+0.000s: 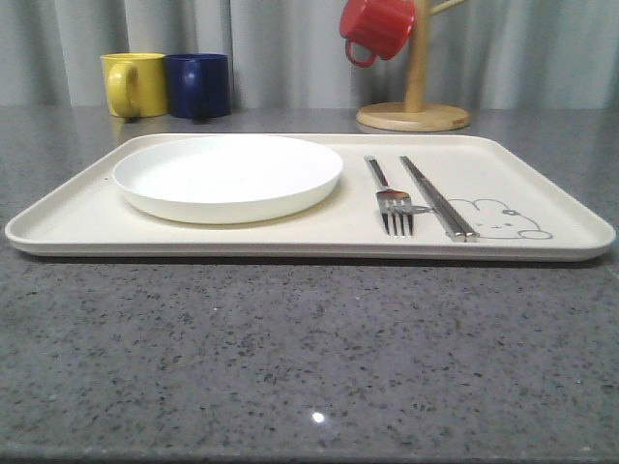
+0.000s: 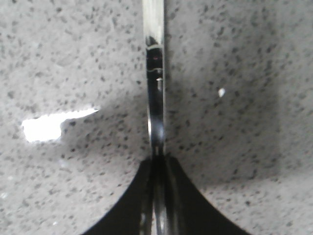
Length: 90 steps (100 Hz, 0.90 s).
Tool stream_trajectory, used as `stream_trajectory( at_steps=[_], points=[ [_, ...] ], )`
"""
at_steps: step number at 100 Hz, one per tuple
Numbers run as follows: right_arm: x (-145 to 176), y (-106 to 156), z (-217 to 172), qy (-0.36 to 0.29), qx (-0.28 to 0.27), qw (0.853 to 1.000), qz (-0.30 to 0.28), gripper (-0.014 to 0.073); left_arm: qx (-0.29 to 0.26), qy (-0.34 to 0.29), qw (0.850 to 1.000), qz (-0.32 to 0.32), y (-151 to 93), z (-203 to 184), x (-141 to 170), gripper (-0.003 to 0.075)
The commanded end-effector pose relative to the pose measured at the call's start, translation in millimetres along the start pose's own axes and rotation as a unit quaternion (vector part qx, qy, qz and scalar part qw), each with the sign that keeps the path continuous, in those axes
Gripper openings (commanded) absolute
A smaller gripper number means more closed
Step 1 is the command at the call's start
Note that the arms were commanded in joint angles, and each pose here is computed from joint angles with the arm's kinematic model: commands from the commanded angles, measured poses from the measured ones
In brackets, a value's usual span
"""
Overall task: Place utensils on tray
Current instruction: 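Grasp the silver spoon handle with the right gripper and lift, then lower the spoon onto the tray beside the chopsticks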
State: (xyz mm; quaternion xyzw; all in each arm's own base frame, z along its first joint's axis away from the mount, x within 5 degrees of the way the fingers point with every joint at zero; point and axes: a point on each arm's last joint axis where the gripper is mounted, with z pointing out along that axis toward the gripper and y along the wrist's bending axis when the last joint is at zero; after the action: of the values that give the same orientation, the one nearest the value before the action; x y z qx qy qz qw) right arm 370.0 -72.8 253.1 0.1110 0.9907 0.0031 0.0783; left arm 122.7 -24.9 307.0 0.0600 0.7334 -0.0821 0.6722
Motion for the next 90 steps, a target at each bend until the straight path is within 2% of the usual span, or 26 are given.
stream_trajectory(
  at_steps=[1, 19, 39, 52, 66, 90],
  points=[
    [4.1, 0.4, -35.4, -0.039, -0.014, 0.999, 0.005, -0.0064, -0.012, -0.049, 0.999, -0.004, 1.7, -1.3, -15.8, -0.0017],
    [18.9, 14.9, -74.8, -0.082, -0.043, 0.995, 0.025, -0.0064, -0.012, -0.049, 0.999, -0.004, 1.7, -1.3, -15.8, -0.0017],
    [38.8, 69.8, -105.7, -0.123, -0.077, 0.989, -0.010, -0.0062, -0.012, -0.049, 0.999, -0.004, 1.7, -1.3, -15.8, -0.0017],
    [46.9, 111.7, -105.8, -0.131, -0.102, 0.985, -0.034, -0.0062, -0.012, -0.049, 0.999, -0.004, 1.7, -1.3, -15.8, -0.0017],
    [52.0, 145.7, -97.5, -0.133, -0.112, 0.984, -0.047, -0.0062, -0.012, -0.049, 0.999, -0.004, 1.7, -1.3, -15.8, -0.0017],
    [53.9, 174.4, -71.0, -0.100, -0.103, 0.987, -0.065, -0.0062, -0.012, -0.049, 0.999, -0.004, 1.7, -1.3, -15.8, -0.0017]
  ],
)
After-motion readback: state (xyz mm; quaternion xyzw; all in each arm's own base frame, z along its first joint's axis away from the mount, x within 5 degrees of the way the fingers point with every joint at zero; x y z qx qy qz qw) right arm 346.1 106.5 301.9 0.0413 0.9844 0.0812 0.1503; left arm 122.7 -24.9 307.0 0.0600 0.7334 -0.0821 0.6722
